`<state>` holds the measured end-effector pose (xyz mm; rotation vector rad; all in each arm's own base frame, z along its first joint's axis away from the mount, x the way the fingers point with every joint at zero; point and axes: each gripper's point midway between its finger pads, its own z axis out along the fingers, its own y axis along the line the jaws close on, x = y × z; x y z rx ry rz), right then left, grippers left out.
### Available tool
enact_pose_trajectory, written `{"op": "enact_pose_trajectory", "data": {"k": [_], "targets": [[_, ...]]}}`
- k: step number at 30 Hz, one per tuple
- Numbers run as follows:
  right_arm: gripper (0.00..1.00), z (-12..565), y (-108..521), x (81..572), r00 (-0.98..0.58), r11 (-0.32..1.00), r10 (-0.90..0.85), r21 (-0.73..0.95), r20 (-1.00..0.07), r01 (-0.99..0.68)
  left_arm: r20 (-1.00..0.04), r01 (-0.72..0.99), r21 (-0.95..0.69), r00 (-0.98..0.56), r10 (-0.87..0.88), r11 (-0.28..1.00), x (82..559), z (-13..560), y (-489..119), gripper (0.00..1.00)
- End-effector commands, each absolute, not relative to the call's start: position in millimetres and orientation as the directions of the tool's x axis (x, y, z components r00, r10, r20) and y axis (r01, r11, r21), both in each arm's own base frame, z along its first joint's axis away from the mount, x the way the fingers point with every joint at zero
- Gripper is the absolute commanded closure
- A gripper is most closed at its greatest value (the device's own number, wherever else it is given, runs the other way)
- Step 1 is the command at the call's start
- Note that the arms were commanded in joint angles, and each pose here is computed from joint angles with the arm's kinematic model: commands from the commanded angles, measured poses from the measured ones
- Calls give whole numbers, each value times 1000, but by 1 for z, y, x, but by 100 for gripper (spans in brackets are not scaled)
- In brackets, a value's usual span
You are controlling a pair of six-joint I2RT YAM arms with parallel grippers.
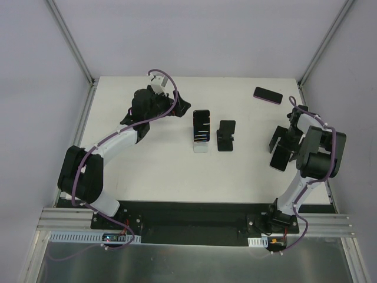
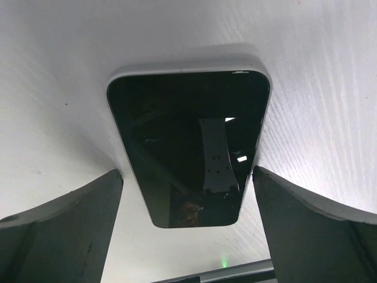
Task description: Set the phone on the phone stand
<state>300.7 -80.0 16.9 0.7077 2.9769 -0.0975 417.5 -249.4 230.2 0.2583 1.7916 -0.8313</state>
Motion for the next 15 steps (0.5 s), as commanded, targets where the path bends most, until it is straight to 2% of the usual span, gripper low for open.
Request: {"op": "enact_pose_trajectory", "data": {"k": [1,3,6,7,9,10,12,13,15], "targets": [[11,12,-79,291,-898,897,439,-47,-38,440,-910,578,-400,-339,-236,711,423,254,-250,3],[16,13,-77,290,-903,902,430,-41,-16,430,-909,578,-403,-342,-237,710,424,253,-249,3],[31,13,-76,289,-910,909,416,-39,-2,415,-909,580,-403,-344,-236,708,424,253,-250,3],[40,13,-77,290,-910,909,414,-37,-5,414,-908,579,-405,-345,-237,707,424,253,-249,3],[46,13,-74,291,-913,912,409,-20,-10,409,-908,581,-405,-346,-236,706,424,253,-250,3],[54,13,-73,292,-914,914,406,-12,-12,406,-908,579,-405,-345,-237,707,424,253,-249,3],[63,14,-65,296,-913,913,407,41,-25,406,-908,579,-405,-347,-236,708,424,252,-249,3],[73,14,-63,297,-913,913,407,56,-30,405,-908,579,-405,-345,-237,707,424,253,-249,3],[79,19,-59,304,-910,911,409,92,-72,402,-909,579,-403,-346,-234,709,424,252,-249,3]]}}
